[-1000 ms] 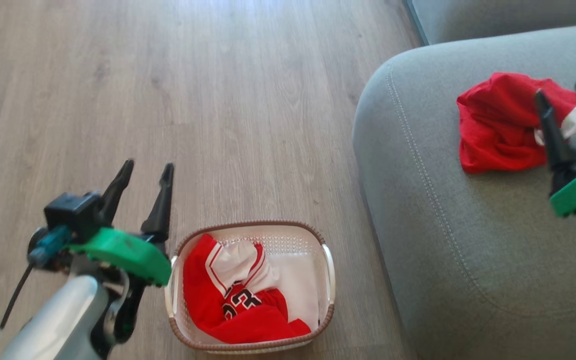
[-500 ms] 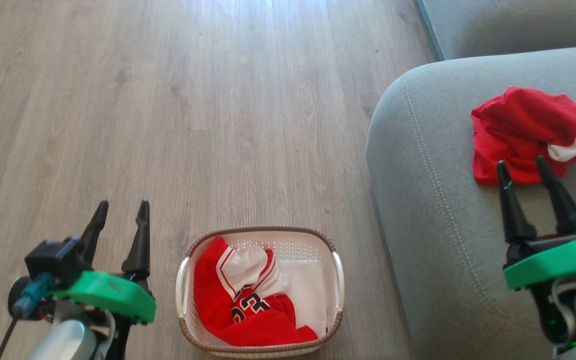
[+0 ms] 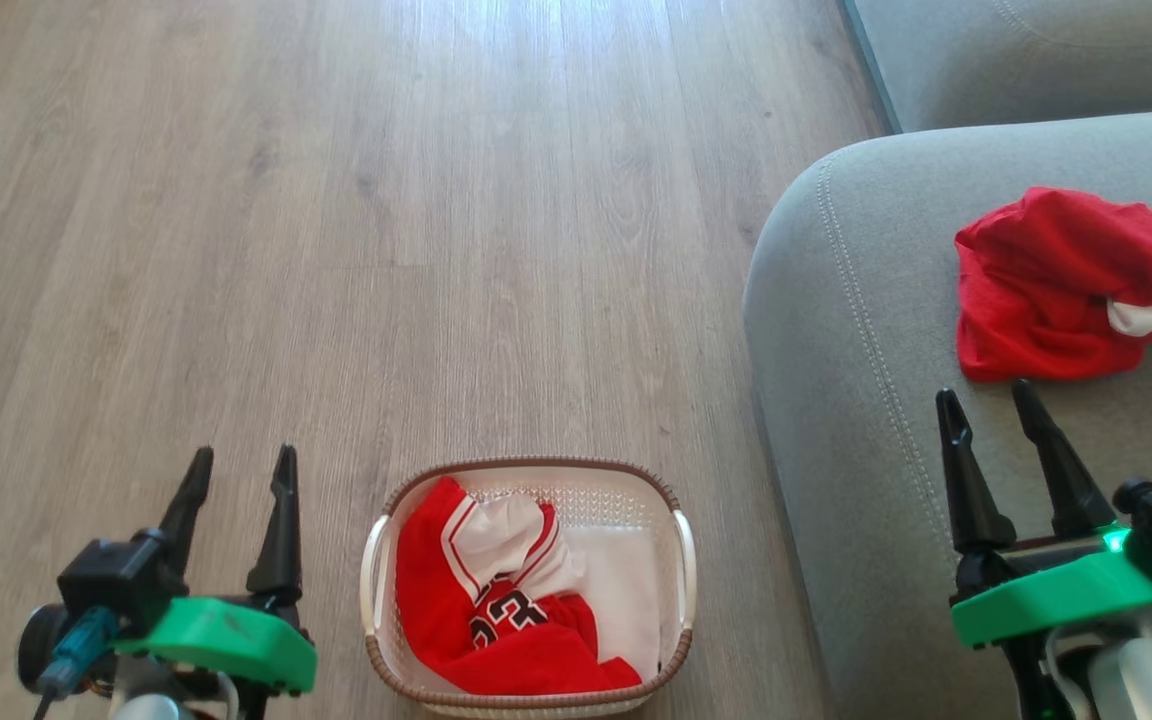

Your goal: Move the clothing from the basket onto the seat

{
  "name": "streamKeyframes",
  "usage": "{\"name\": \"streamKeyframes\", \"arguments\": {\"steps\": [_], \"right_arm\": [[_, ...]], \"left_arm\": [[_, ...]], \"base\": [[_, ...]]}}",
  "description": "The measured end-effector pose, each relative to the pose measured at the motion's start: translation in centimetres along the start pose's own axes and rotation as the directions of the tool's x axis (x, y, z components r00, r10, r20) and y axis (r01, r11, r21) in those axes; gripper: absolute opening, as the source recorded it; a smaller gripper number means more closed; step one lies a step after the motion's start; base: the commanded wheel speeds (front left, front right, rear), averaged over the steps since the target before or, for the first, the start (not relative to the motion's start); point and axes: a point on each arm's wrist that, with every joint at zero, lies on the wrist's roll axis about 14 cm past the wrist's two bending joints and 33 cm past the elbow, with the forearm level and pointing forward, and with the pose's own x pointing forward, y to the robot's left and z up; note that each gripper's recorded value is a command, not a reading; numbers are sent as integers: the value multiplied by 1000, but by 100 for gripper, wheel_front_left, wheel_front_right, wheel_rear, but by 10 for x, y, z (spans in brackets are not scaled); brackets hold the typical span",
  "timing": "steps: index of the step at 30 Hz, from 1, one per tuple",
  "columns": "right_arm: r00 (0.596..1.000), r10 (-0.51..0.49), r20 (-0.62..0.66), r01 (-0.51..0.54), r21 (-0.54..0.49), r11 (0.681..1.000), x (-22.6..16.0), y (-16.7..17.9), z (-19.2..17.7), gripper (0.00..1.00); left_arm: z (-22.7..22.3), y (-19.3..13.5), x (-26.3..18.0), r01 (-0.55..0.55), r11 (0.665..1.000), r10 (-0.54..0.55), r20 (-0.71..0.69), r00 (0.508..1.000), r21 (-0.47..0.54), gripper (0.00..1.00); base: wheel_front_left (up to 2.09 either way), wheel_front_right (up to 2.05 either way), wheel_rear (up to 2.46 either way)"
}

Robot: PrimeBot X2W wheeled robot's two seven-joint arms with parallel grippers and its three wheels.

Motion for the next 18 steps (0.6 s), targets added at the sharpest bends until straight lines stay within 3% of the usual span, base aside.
{"name": "streamKeyframes", "arguments": {"steps": [18], "right_arm": [[1000,2,0,-2,-8,1000,-3,2,0,100]], "left_arm": [[-5,-1,1,6,1000,-6,4,1000,-4,100]], "base": [[0,0,0]]}}
